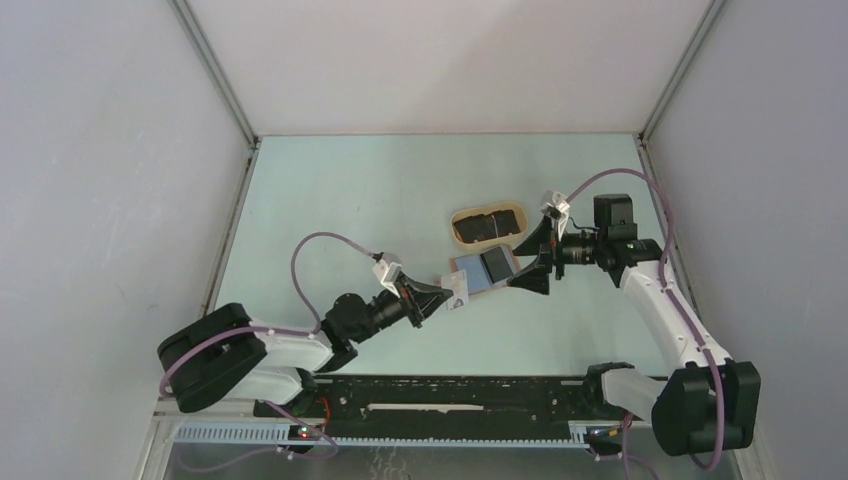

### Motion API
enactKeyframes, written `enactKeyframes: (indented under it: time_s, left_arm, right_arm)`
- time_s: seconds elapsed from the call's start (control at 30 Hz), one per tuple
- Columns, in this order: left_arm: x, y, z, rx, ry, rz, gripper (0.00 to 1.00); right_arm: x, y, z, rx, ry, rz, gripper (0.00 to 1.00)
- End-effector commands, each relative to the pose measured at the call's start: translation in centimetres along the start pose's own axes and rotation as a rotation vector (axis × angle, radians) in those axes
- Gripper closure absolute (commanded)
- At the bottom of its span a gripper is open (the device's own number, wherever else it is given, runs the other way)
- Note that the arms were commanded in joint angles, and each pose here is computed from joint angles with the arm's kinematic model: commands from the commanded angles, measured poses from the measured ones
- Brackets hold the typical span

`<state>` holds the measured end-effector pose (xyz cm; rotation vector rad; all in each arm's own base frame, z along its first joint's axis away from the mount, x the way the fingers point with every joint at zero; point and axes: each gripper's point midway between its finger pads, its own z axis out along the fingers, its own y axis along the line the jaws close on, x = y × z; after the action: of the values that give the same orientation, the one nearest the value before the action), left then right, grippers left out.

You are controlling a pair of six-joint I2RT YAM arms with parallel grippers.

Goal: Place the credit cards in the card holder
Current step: Pick up the credit card from the storage box.

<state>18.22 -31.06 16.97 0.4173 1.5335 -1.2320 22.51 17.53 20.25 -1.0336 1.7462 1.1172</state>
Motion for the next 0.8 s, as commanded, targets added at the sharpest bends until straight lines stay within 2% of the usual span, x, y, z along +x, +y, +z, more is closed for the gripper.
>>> enactKeyframes:
  time_s: [0.0,0.2,0.33,0.5,0.77]
  left_arm:
    - [-1.8,-0.5,0.0,0.033,-0.125,0.022,1.0]
    - [-0.7,-1.6,0.7,0.081,-0.093,0.036,1.0]
    - [-0.3,-2.6,1.2,0.136,-0.068,0.038,1.0]
    - [0.1,-3.1,1.6,0.169,-0.051,0.024,1.0]
    - [0.5,-3.5,2.0,0.196,-0.04,0.01,1.0]
  right_arm:
    - [-1.4,1.3,0.9,-0.15,-0.074,-0.036,0.02]
    - [0.0,1.1,3.6,-0.208,-0.015,0.079,0.1]
    - [0.2,0.8,4.8,-0.223,0.007,0.159,0.21]
    - [0.1,1.8,5.7,-0.279,0.031,0.172,0.33]
    - [0.3,3.4,6.8,-0.346,0.059,0.165,0.48]
